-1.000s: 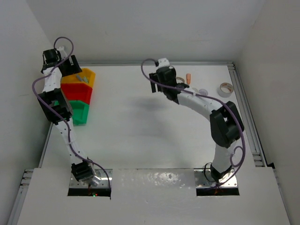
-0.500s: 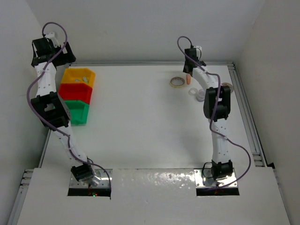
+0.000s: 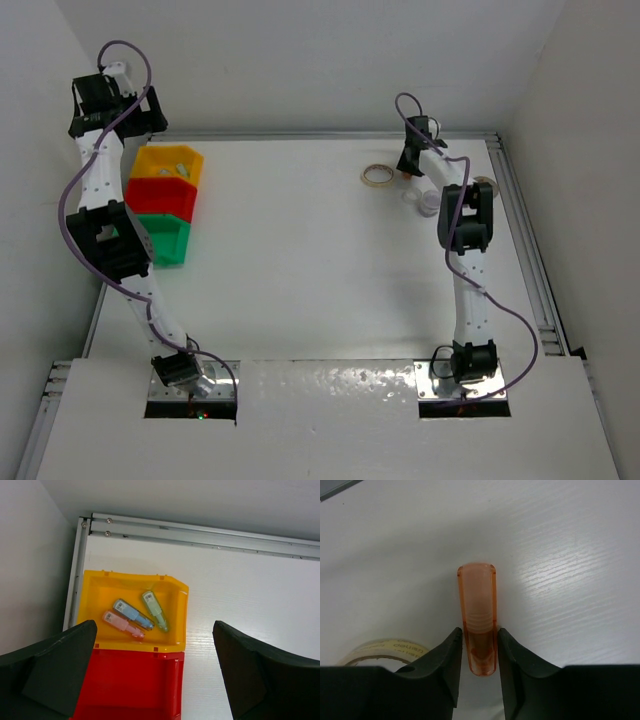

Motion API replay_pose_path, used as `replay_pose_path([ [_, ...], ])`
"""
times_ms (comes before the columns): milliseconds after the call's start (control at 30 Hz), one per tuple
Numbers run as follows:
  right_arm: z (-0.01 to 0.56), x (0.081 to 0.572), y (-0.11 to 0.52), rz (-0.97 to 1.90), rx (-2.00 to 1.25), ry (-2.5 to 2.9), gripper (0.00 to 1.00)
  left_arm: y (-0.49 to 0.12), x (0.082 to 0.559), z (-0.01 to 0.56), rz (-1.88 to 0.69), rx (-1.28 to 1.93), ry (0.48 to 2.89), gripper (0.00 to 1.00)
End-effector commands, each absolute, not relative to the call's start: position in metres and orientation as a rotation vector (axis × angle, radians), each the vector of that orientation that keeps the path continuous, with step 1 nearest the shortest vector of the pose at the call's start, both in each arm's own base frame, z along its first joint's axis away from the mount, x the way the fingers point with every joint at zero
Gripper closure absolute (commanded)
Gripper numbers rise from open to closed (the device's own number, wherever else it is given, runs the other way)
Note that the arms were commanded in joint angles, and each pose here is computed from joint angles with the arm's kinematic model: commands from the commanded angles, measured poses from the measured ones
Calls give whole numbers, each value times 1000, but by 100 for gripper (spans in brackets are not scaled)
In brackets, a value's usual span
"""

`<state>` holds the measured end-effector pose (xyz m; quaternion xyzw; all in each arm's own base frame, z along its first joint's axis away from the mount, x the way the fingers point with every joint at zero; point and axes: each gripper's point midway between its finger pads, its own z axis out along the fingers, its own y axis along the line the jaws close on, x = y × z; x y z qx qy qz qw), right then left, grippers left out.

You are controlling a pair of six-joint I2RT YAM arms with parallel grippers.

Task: Sort the stationery into containers
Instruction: Pick up the stationery from the center of the board.

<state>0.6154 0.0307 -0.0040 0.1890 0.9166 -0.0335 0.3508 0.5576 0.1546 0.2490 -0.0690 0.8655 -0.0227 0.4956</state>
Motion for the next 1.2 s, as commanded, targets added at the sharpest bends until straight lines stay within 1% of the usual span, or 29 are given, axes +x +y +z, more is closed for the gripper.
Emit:
replay_pose_path([
  [0, -12, 600, 29, -121, 542, 2420, 65, 157, 554, 276, -60, -176, 2040, 0],
  [67, -13, 596, 26, -121, 576, 2430, 64, 156, 554, 278, -69, -175, 2033, 0],
  [167, -13, 593, 20, -134, 597, 2437, 72, 154, 554, 282, -83, -177, 2028, 0],
  [200, -14, 591, 17, -143, 614, 2438, 77, 153, 554, 281, -91, -179, 2031, 0],
  [233, -12, 590, 16, -139, 626, 2437, 99, 151, 552, 284, -96, -174, 2028, 0],
  [267, -11, 590, 15, -142, 629, 2435, 100, 148, 551, 285, -113, -169, 2028, 0],
  [300, -12, 586, 15, -144, 629, 2441, 100, 146, 551, 286, -120, -161, 2028, 0],
  [367, 8, 592, 15, -140, 586, 2395, 100, 140, 548, 290, -145, -144, 2029, 1],
  [433, 22, 590, 13, -230, 495, 2353, 100, 133, 545, 296, -160, -116, 2023, 2],
  [467, 48, 591, 17, -258, 412, 2300, 100, 120, 542, 301, -196, -79, 2024, 3],
  [500, 62, 586, 16, -299, 377, 2287, 100, 114, 541, 300, -216, -58, 2030, 3],
  [533, 83, 590, 16, -315, 358, 2218, 100, 105, 539, 303, -241, -31, 2029, 4],
  [567, 130, 589, 13, -332, 352, 2116, 100, 94, 534, 303, -286, -2, 2044, 5],
  [600, 126, 574, 19, -371, 265, 2131, 100, 78, 532, 306, -316, 35, 2044, 6],
  [667, 170, 573, 34, -353, 200, 1982, 100, 51, 523, 305, -407, 103, 2067, 8],
  [700, 184, 549, 55, -351, 88, 1945, 100, 31, 519, 307, -443, 152, 2070, 8],
  [733, 201, 543, 69, -323, 58, 1864, 100, 19, 516, 305, -471, 182, 2080, 8],
  [767, 232, 527, 104, -241, -19, 1786, 100, 6, 510, 304, -503, 217, 2094, 8],
  [800, 204, 506, 117, -252, -133, 1815, 100, -15, 505, 306, -532, 262, 2094, 8],
  [833, 215, 499, 140, -184, -163, 1743, 100, -27, 502, 306, -558, 288, 2098, 8],
  [867, 214, 490, 158, -164, -240, 1720, 100, -44, 495, 304, -612, 320, 2107, 8],
  [900, 207, 469, 195, -113, -357, 1701, 100, -70, 487, 304, -664, 374, 2109, 8],
  [967, 214, 457, 229, -48, -399, 1646, 100, -101, 473, 301, -767, 432, 2123, 8],
  [1000, 217, 449, 258, 12, -441, 1624, 100, -129, 464, 298, -820, 496, 2126, 8],
  [1067, 224, 442, 286, 96, -472, 1606, 100, -150, 452, 298, -908, 533, 2135, 10],
  [1167, 242, 430, 332, 229, -518, 1557, 100, -175, 436, 302, -968, 589, 2124, 11],
])
